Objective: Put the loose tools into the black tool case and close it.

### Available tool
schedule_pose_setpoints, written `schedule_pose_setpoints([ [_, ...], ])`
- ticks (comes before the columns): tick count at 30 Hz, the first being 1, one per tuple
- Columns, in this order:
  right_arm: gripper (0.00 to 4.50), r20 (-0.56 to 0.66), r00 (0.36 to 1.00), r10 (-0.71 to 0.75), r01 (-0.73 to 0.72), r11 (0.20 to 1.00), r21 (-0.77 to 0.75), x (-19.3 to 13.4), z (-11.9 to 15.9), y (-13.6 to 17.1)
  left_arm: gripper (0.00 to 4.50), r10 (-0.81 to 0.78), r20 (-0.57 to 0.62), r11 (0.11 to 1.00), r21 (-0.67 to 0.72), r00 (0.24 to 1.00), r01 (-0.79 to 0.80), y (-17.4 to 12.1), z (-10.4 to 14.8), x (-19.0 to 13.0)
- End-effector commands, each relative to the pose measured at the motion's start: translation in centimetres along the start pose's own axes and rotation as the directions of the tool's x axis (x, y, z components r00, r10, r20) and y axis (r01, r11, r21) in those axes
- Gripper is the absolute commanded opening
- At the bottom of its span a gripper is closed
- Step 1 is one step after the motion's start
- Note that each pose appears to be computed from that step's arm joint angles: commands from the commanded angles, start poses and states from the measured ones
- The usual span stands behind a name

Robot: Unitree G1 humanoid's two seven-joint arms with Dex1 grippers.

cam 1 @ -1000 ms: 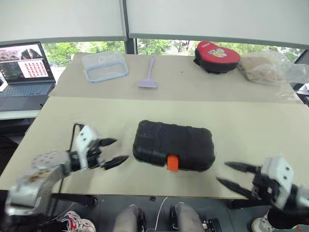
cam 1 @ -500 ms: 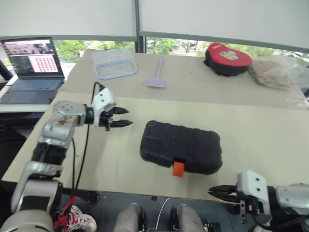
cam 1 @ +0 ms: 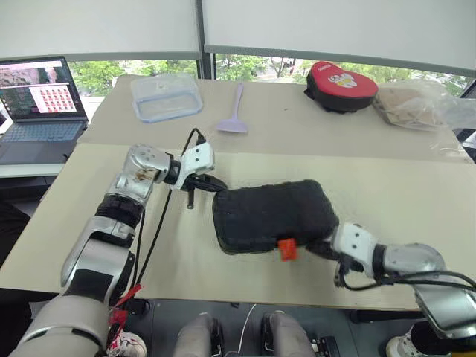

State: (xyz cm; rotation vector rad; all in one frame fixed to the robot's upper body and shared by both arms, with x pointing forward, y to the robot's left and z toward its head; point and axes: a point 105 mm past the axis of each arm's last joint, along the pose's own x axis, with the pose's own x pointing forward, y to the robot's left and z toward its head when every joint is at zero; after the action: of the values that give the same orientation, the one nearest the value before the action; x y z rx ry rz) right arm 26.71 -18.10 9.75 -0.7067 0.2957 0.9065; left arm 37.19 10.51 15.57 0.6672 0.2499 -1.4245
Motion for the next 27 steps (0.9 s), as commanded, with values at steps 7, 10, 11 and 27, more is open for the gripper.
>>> schedule_pose_setpoints([
  [7,0.00,0.129,0.991,-0.023,0.011,0.995,0.094,-3.8,2.5,-2.5,0.14,-0.146,0.295,0.988,0.099,0.944,0.122,-3.2,10.3,1.2],
  [10,0.00,0.135,0.990,0.028,-0.042,0.994,0.099,-4.6,2.7,-1.8,0.14,-0.185,0.274,0.979,0.136,0.944,0.152,-4.4,10.8,3.6],
  [11,0.00,0.134,0.990,0.040,-0.053,0.994,0.099,-4.6,2.7,-1.6,0.14,-0.201,0.253,0.975,0.149,0.947,0.167,-4.8,10.4,4.4],
  [27,0.00,0.082,0.989,0.124,-0.131,0.988,0.080,-1.2,1.3,1.0,0.14,-0.225,-0.050,0.938,0.259,0.973,0.230,-6.1,3.4,9.5],
])
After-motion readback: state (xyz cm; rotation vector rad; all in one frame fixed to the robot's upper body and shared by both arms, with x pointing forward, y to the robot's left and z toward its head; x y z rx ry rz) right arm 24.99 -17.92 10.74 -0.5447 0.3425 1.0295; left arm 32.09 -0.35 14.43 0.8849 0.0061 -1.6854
